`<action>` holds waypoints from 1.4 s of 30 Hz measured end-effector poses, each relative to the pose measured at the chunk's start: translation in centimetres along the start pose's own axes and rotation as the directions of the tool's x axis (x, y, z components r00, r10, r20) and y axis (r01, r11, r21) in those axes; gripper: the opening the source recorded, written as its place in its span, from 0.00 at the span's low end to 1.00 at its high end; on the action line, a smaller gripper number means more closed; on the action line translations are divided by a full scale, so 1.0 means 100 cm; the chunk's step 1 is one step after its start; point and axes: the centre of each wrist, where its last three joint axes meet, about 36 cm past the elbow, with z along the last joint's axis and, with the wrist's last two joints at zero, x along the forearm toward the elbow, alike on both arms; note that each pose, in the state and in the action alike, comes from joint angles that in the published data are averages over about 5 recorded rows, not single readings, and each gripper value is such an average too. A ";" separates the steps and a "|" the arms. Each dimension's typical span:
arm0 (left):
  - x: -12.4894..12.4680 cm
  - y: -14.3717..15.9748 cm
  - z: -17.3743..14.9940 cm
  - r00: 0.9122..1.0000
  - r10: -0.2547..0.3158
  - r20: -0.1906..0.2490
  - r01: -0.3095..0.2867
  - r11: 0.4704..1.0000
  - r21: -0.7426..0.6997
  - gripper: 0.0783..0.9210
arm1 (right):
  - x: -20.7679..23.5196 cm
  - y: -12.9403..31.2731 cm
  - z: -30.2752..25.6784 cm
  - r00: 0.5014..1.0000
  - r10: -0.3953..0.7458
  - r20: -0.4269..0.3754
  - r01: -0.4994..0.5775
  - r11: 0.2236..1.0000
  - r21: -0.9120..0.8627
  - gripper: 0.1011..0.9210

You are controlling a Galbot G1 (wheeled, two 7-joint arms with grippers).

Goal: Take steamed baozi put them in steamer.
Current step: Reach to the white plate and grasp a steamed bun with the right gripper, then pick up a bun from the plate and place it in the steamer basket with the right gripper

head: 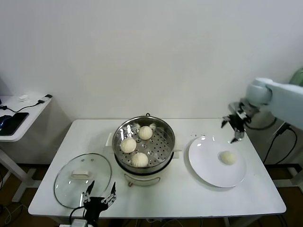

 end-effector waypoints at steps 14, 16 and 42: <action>0.002 -0.001 0.003 1.000 -0.005 -0.015 0.005 1.000 0.001 0.88 | -0.088 0.028 0.038 0.999 -0.022 -0.035 0.016 0.985 -0.173 0.88; 0.003 -0.001 0.004 1.000 -0.006 -0.017 0.006 1.000 0.002 0.88 | -0.098 0.028 0.039 0.999 -0.022 -0.034 0.016 0.983 -0.184 0.88; 0.004 -0.003 0.005 1.000 -0.013 -0.021 0.013 1.000 0.005 0.88 | -0.112 0.014 0.019 0.999 0.005 -0.038 -0.013 0.978 -0.209 0.65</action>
